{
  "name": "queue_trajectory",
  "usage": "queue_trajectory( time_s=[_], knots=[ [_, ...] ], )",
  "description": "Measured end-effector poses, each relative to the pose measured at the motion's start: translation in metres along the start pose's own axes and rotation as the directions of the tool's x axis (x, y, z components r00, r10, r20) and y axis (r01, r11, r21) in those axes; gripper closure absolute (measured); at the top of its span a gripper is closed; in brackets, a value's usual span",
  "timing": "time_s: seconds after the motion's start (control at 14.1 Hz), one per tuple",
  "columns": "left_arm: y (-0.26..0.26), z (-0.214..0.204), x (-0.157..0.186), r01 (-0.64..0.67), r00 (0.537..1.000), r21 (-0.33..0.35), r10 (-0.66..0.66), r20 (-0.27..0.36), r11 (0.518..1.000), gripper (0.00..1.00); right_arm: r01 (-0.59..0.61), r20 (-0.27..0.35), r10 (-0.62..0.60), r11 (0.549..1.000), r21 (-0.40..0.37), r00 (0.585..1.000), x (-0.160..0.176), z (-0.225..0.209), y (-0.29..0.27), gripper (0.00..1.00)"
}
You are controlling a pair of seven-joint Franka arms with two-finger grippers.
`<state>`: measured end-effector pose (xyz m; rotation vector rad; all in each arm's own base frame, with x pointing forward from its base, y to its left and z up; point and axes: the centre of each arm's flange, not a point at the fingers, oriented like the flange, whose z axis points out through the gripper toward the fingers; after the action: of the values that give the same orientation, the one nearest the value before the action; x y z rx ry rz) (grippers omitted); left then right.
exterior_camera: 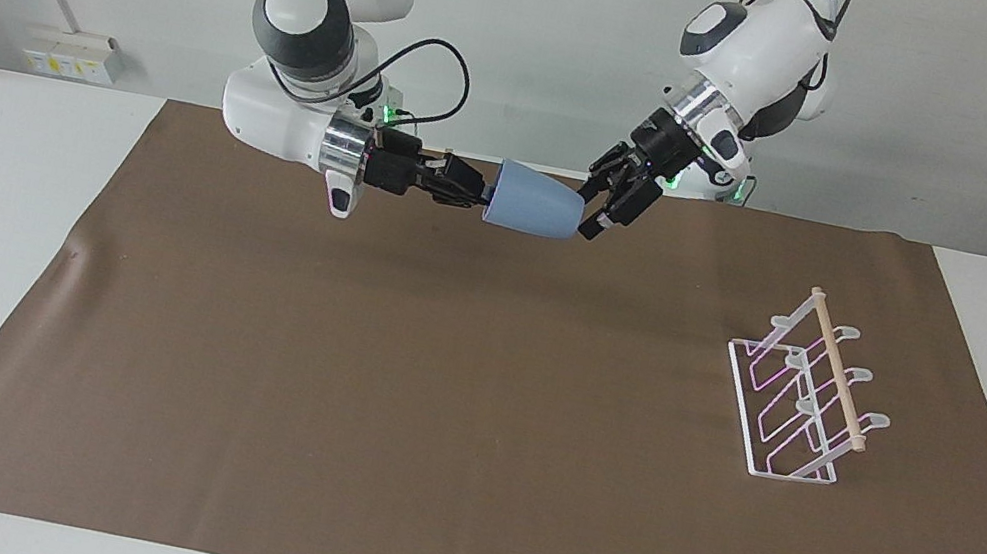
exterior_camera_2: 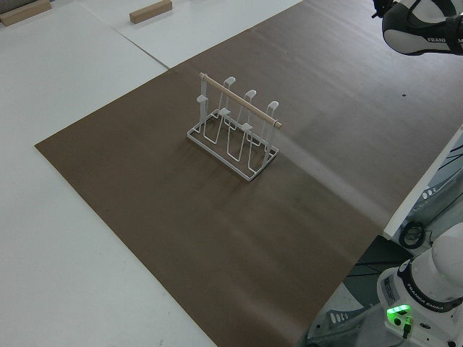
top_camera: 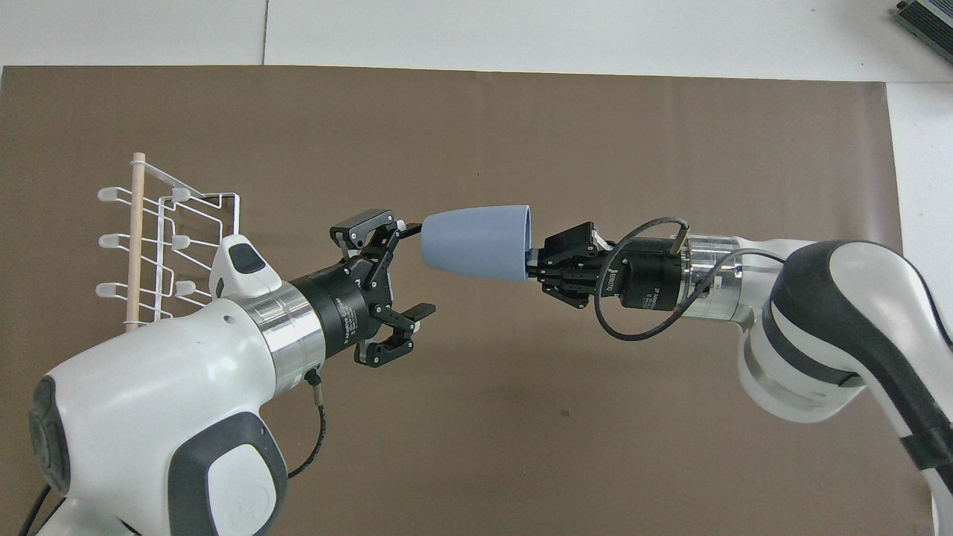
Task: Hang cup on cup holder
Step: 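Carry the cup toward center while the left gripper reaches toward it, then close the left gripper on the cup bottom held by the right gripper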
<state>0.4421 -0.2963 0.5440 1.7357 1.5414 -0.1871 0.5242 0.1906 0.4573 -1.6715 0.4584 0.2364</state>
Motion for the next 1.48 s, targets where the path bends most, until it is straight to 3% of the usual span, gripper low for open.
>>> queue_trajectory(
  time_s=[0.64, 1.06, 1.48],
  knots=[
    [0.004, 0.002, -0.020, 0.061, 0.998, -0.051, -0.060, 0.026, 0.997, 0.00, 0.006, -0.020, -0.006, 1.000, 0.029, 1.000, -0.002, -0.014, -0.008, 0.96],
    [0.034, -0.021, -0.029, 0.090, 0.995, -0.117, -0.083, 0.060, 0.989, 0.00, -0.002, -0.010, 0.002, 1.000, 0.017, 1.000, -0.005, -0.003, -0.002, 0.96],
    [0.026, -0.006, -0.027, 0.088, 0.995, -0.090, -0.083, 0.048, 0.992, 0.00, -0.002, -0.012, 0.003, 1.000, 0.017, 1.000, -0.004, -0.004, -0.001, 0.96]
  ],
)
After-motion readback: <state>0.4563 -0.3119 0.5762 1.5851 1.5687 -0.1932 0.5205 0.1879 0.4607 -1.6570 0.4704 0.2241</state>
